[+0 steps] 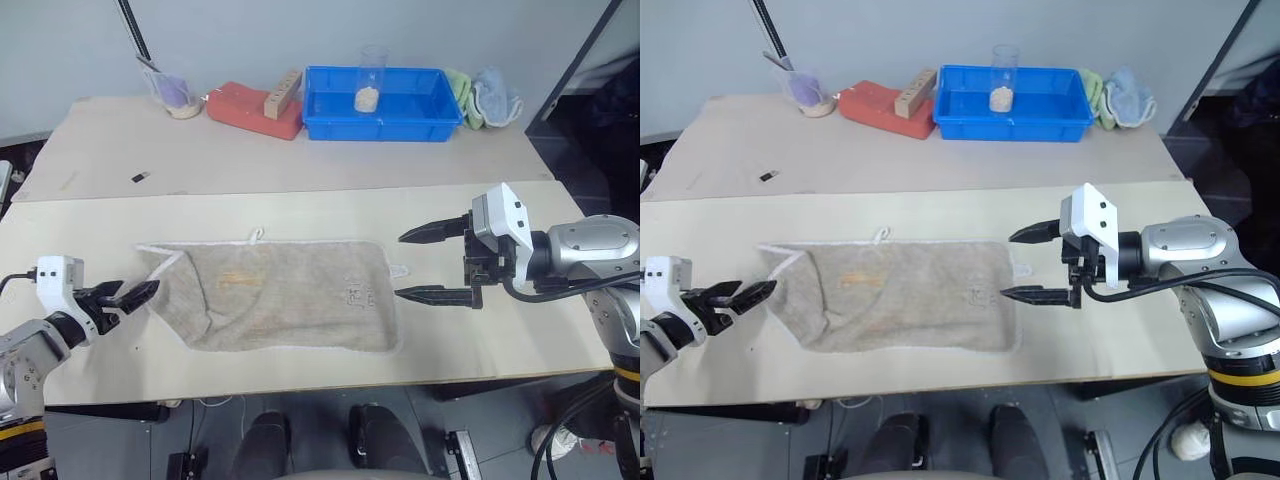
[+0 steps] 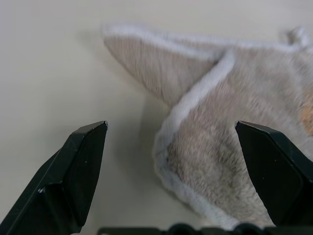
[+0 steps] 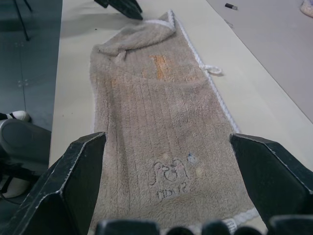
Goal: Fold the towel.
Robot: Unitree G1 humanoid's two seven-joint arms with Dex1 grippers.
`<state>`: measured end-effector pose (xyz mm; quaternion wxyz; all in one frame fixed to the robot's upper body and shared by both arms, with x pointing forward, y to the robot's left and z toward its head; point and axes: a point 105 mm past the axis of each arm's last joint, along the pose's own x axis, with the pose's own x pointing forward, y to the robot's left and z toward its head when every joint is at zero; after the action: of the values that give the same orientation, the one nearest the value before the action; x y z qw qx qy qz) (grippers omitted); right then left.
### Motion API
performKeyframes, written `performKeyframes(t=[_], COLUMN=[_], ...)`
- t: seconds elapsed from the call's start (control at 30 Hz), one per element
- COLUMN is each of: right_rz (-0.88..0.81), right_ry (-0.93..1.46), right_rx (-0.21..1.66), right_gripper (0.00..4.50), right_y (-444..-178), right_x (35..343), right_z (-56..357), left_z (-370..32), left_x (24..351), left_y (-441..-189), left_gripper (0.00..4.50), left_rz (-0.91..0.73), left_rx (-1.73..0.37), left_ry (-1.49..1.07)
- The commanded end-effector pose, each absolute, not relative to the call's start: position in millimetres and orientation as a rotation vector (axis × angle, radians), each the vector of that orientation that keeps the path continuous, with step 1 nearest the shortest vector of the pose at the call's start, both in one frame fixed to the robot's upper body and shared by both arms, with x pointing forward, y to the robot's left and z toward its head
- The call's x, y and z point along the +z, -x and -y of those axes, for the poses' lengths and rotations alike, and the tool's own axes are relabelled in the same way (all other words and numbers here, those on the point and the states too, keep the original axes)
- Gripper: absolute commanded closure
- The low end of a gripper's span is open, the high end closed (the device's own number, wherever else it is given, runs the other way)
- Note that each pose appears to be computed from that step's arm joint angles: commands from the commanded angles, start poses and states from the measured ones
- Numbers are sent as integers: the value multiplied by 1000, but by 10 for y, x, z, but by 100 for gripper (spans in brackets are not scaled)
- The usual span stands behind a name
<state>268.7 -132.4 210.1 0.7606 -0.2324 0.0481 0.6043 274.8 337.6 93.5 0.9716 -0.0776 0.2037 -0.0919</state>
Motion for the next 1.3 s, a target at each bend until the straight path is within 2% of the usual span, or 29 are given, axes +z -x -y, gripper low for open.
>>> performKeyframes(t=[0.03, 0.13, 0.17, 0.27, 0.4, 0.47, 0.67, 0.87, 1.0, 1.3], right_rz=[-61, -60, -60, -58, -61, -65, -9, 41, 41, 24], right_ry=[535, 535, 536, 533, 527, 526, 498, 462, 460, 474], right_rx=[1323, 1325, 1326, 1330, 1338, 1352, 1425, 1517, 1510, 1506], right_gripper=[4, 4, 0, 0, 0, 0, 0, 0, 0, 0], right_y=[-2649, -2650, -2650, -2651, -2647, -2635, -2555, -2422, -2458, -2521], right_x=[2223, 2229, 2232, 2239, 2240, 2236, 2319, 2376, 2359, 2312], right_z=[1288, 1284, 1283, 1276, 1274, 1266, 1152, 973, 969, 1010], left_z=[-3270, -3229, -3220, -3238, -3280, -3275, -3232, -3273, -3268, -3254], left_x=[873, 831, 809, 739, 711, 733, 878, 1066, 1146, 1548], left_y=[-2683, -2648, -2634, -2599, -2582, -2596, -2614, -2518, -2468, -2419], left_gripper=[0, 0, 58, 178, 377, 445, 445, 445, 445, 445], left_rz=[-452, -473, -485, -515, -520, -502, -419, -372, -360, -277], left_rx=[-234, -248, -249, -231, -206, -209, -237, -251, -272, -309], left_ry=[121, 103, 95, 84, 74, 67, 83, 113, 123, 139])
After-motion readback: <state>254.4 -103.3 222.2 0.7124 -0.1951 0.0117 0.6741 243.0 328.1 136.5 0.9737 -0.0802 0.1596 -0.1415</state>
